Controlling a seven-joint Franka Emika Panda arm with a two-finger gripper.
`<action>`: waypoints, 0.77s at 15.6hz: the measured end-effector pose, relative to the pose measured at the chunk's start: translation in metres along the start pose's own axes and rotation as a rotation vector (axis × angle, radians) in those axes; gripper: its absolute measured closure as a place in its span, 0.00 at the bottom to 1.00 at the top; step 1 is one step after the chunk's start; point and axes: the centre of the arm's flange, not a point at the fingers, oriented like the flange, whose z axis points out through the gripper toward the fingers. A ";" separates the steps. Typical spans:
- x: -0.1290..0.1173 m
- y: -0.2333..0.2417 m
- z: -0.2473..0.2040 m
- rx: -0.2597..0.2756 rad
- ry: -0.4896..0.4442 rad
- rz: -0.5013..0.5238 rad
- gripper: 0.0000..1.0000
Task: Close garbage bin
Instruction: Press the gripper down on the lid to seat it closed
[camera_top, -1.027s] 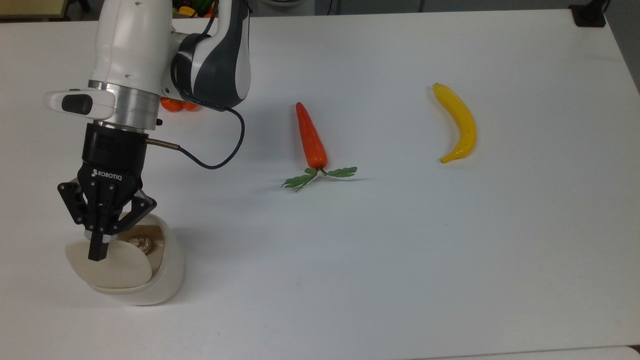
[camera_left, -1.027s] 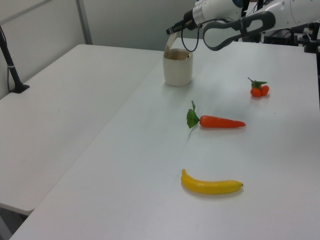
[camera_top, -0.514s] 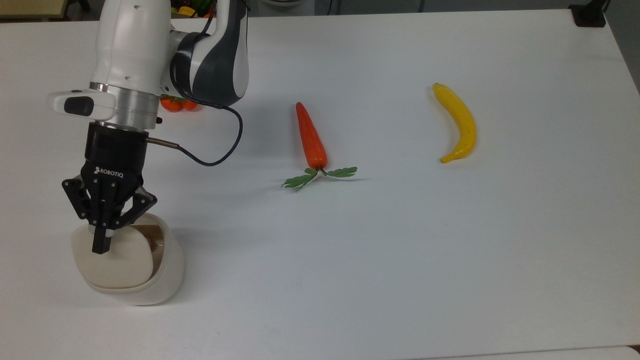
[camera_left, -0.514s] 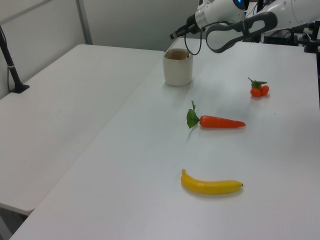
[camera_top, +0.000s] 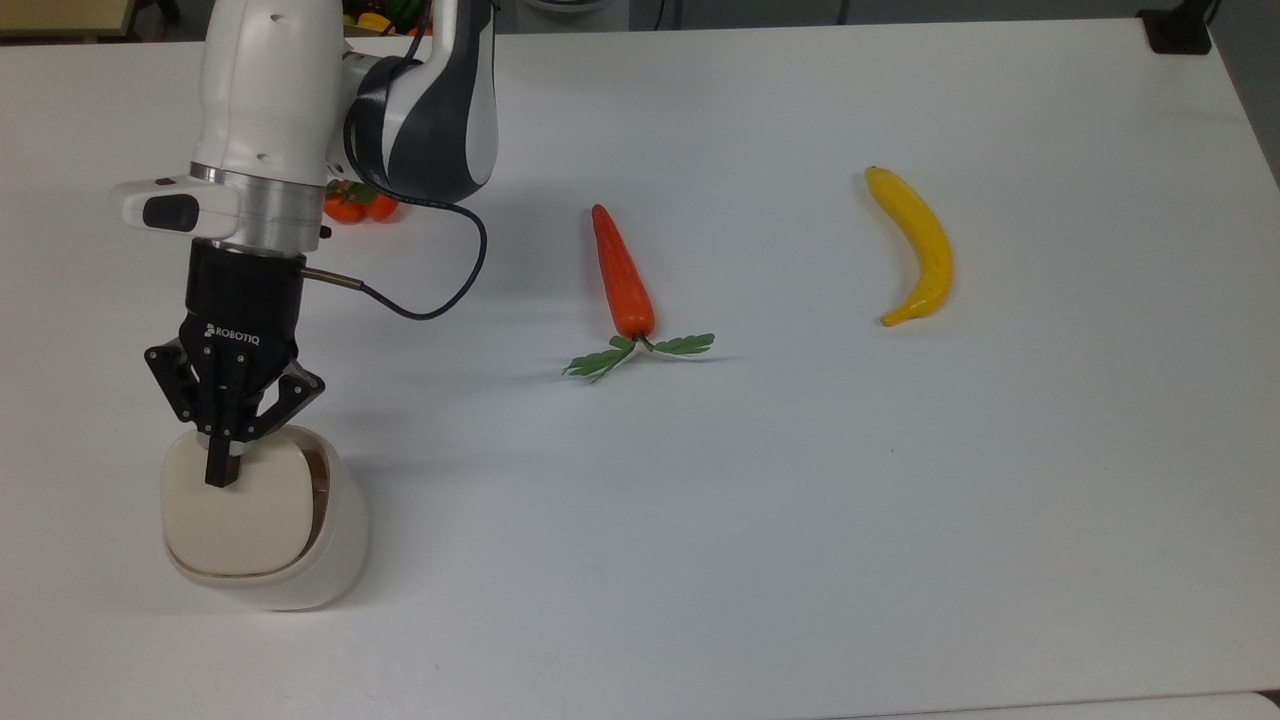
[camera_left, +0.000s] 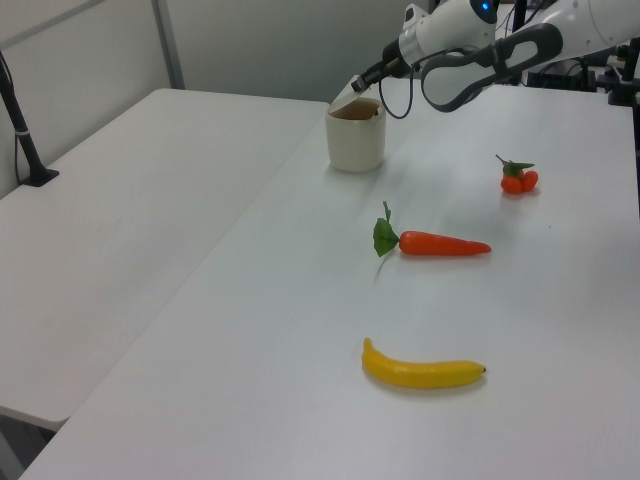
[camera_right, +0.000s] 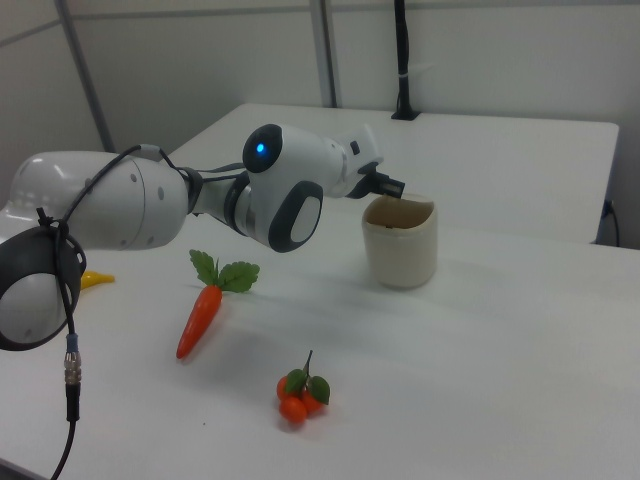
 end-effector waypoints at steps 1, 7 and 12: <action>-0.002 0.000 -0.001 0.000 -0.005 0.000 1.00; -0.019 0.001 0.002 -0.002 -0.043 0.001 1.00; -0.029 0.001 0.005 -0.002 -0.063 -0.013 1.00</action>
